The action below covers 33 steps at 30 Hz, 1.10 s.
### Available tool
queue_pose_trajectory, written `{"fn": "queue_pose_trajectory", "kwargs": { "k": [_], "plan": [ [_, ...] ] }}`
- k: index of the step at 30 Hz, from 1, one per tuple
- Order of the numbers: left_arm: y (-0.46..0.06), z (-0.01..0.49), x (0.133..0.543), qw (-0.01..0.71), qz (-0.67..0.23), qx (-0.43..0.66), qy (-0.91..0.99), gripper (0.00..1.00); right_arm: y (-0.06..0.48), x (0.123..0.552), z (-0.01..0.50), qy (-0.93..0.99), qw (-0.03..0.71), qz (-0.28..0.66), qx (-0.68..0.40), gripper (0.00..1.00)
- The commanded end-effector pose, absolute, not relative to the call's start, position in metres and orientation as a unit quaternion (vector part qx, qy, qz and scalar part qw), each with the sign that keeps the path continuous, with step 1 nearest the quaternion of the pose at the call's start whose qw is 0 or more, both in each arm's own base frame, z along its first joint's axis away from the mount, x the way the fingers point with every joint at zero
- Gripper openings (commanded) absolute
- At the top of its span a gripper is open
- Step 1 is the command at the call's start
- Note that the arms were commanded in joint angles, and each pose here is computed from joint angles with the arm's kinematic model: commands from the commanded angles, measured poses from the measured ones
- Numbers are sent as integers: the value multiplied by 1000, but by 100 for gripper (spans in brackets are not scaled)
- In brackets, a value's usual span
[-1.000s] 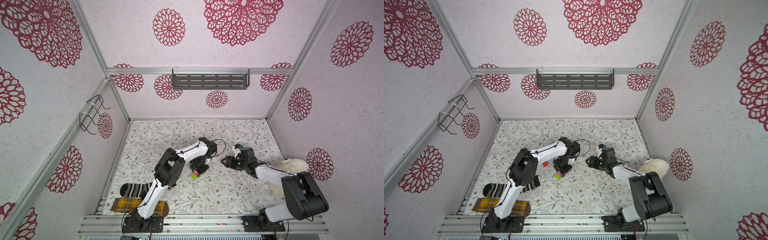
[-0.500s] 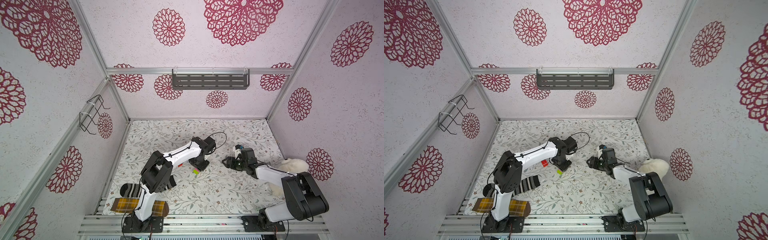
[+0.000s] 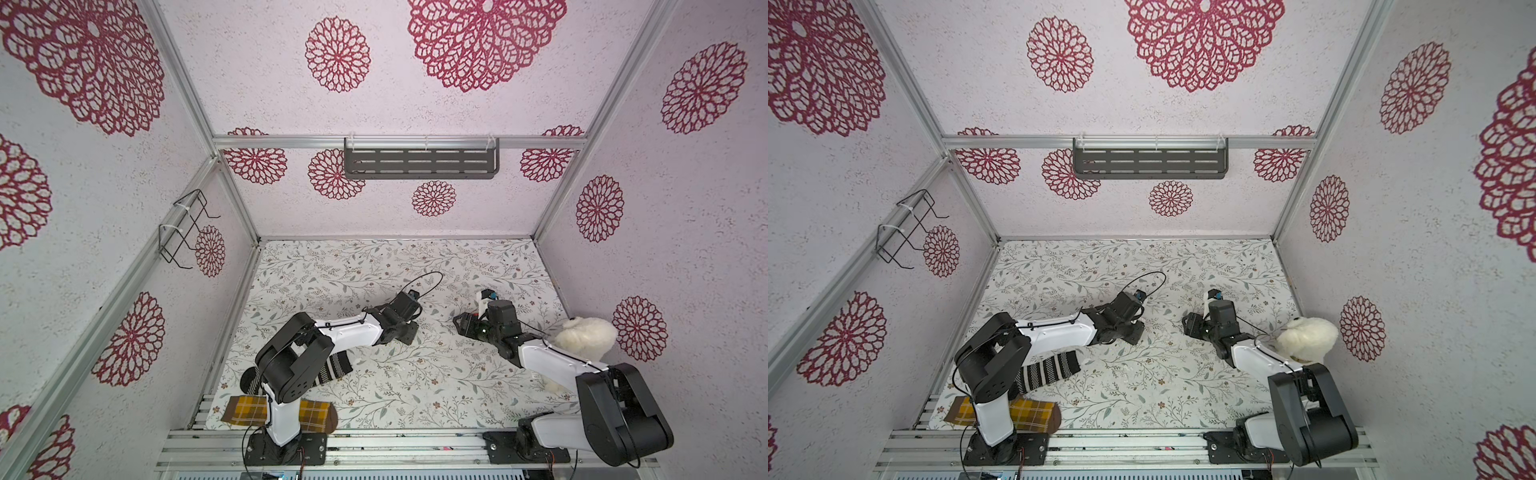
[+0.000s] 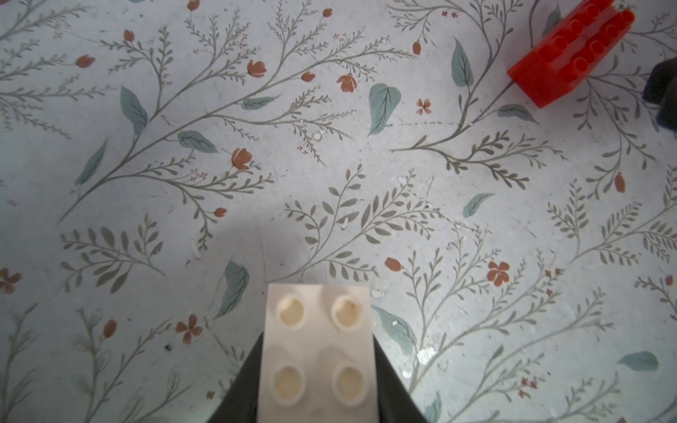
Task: Assemble an ice cream with lego
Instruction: Adjust the lego brick at the center of the board.
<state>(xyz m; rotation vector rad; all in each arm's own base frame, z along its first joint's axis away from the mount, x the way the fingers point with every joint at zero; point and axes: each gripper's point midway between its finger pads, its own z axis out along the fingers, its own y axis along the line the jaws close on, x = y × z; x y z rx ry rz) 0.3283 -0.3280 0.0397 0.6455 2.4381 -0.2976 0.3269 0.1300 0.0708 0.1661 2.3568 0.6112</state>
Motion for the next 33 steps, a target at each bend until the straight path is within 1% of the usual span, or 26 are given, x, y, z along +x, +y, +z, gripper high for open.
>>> {"fn": "queue_pose_trajectory", "kwargs": {
  "k": [1,3,6,8,10,12,18,21,27,28,30,33],
  "plan": [
    [-354,59,341,386,-127,234,883,0,123,335,86,895,382,222,61,59],
    [-359,55,336,390,-122,246,879,0,123,336,87,893,387,222,61,60],
    [-361,52,331,396,-123,252,874,8,123,336,86,893,387,223,61,60],
    [-359,49,331,396,-122,249,876,16,123,336,83,894,384,222,61,61],
    [-360,49,329,396,-126,249,875,22,124,337,82,895,382,222,60,61],
    [-359,47,327,392,-130,250,876,31,124,337,81,895,381,222,61,61],
    [-357,44,322,384,-135,251,878,38,123,337,80,896,381,220,61,62],
    [-355,42,321,382,-134,249,880,44,123,337,80,897,380,218,61,62],
    [-353,36,318,375,-137,248,883,49,122,337,80,897,381,216,62,62],
    [-353,36,317,375,-138,247,883,51,122,337,80,897,381,216,62,62],
    [-351,39,317,379,-139,243,882,60,122,337,79,898,380,215,62,62],
    [-351,51,318,388,-143,241,878,68,119,338,78,900,378,208,67,63]
  ]
}}
